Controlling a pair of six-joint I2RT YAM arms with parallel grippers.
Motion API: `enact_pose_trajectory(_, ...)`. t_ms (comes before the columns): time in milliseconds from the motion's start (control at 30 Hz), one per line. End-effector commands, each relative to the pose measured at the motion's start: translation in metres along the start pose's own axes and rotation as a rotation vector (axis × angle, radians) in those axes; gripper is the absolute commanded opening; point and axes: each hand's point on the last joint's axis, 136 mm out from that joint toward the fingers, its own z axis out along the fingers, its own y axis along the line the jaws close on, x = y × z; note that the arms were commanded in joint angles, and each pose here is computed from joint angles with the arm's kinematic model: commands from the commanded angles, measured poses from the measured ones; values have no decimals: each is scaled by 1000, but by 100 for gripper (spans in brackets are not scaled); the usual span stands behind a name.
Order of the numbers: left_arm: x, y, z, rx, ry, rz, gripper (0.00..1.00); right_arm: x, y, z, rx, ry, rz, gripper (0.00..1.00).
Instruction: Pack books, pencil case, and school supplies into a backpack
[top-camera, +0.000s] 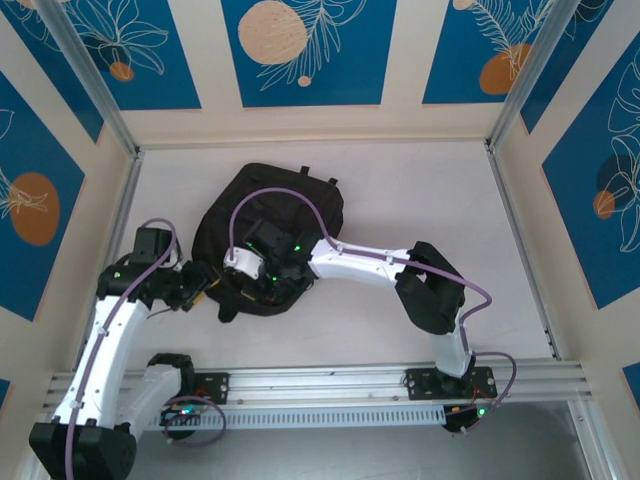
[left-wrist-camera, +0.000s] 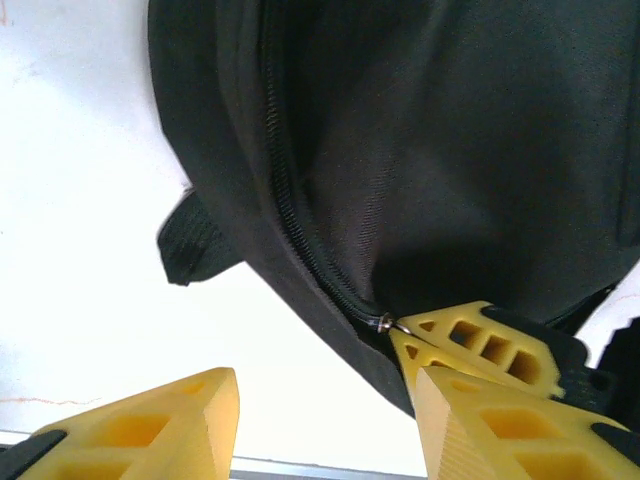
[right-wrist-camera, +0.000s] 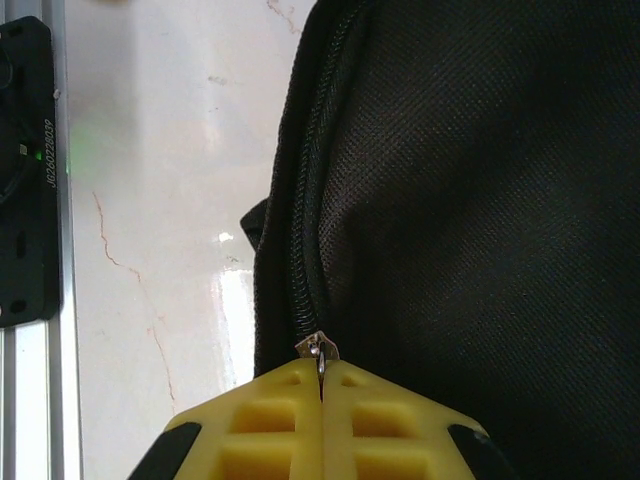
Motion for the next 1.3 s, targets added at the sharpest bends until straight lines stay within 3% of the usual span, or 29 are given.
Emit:
enact_pose_trajectory(0, 0, -5, 3, 42, 12, -24, 49, -18, 7, -15, -18, -76, 0, 0)
enact_pose_trajectory(533, -5, 12, 50, -5, 44, -95, 40, -26, 12, -21, -29, -98, -2, 0)
enact_pose_trajectory(667, -14, 7, 55, -8, 34, -80, 31, -19, 19, -22, -47, -64, -26, 0)
enact_pose_trajectory(967, -13, 9, 58, -10, 40, -63, 2, -5, 27, -23, -57, -3, -44, 0)
enact_pose_trajectory(1267, -19, 21, 53, -80, -5, -21, 0, 34, 41, -21, -77, 164, -115, 0)
